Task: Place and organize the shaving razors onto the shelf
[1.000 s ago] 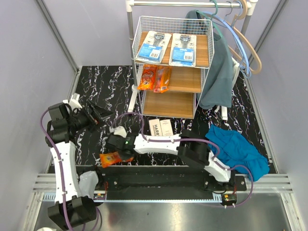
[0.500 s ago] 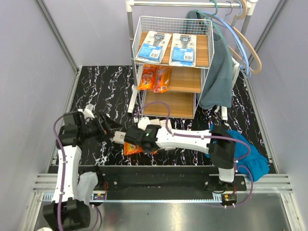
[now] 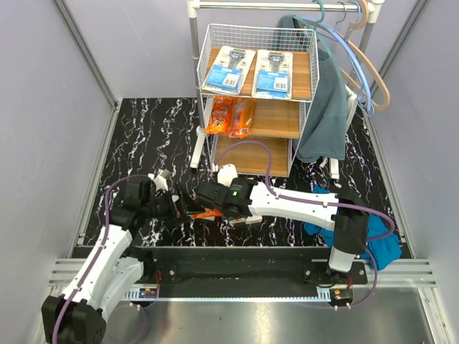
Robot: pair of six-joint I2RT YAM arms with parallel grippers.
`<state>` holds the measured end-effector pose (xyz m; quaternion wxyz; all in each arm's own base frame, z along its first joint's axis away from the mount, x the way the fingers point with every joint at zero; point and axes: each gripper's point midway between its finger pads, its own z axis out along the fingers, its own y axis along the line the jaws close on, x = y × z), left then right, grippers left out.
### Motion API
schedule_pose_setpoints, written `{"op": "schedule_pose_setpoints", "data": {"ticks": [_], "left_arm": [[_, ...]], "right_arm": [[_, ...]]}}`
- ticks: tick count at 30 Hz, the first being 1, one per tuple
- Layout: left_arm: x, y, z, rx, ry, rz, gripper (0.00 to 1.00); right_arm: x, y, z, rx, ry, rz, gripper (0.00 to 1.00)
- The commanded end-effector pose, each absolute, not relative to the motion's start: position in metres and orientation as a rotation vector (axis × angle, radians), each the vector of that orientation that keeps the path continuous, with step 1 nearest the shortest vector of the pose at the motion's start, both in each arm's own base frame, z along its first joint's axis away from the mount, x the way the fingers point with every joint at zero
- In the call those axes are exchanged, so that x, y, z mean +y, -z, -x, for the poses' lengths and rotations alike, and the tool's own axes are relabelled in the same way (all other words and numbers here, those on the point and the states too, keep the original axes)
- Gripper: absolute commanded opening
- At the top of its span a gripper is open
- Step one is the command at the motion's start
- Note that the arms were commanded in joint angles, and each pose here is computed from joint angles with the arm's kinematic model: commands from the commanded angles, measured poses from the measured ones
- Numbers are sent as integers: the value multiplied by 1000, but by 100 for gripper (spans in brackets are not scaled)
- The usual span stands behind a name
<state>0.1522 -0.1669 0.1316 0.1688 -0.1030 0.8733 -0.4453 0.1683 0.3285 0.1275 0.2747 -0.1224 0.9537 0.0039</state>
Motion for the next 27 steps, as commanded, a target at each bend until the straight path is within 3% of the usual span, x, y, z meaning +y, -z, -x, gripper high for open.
{"op": "schedule_pose_setpoints", "data": {"ticks": [1, 3, 7, 11, 15, 17, 18, 19, 23, 27], "left_arm": [[-176, -148, -176, 2370, 1264, 251, 99], [-180, -149, -180, 2357, 1275, 248, 99], [-185, -150, -185, 2334, 1282, 217, 87], [-180, -158, -195, 2253, 1220, 176, 25], [-177, -166, -202, 2203, 1180, 158, 0], [-177, -170, -204, 2191, 1176, 134, 0], [-178, -171, -203, 2192, 1184, 122, 0], [-180, -172, -203, 2186, 1190, 105, 0], [-187, -191, -205, 2112, 1237, -9, 0], [-202, -215, -195, 2010, 1389, -146, 0]], "right_arm": [[334, -169, -178, 2483, -98, 263, 0], [337, -175, -177, 2483, -127, 258, 0], [345, -183, -173, 2475, -212, 272, 0], [354, -182, -165, 2476, -328, 294, 0], [363, -195, -155, 2446, -518, 273, 0], [356, -198, -151, 2429, -566, 276, 5], [358, -203, -151, 2407, -612, 265, 14], [350, -194, -149, 2412, -605, 258, 42], [324, -219, -144, 2312, -780, 108, 84], [298, -225, -138, 2244, -921, -33, 99]]}}
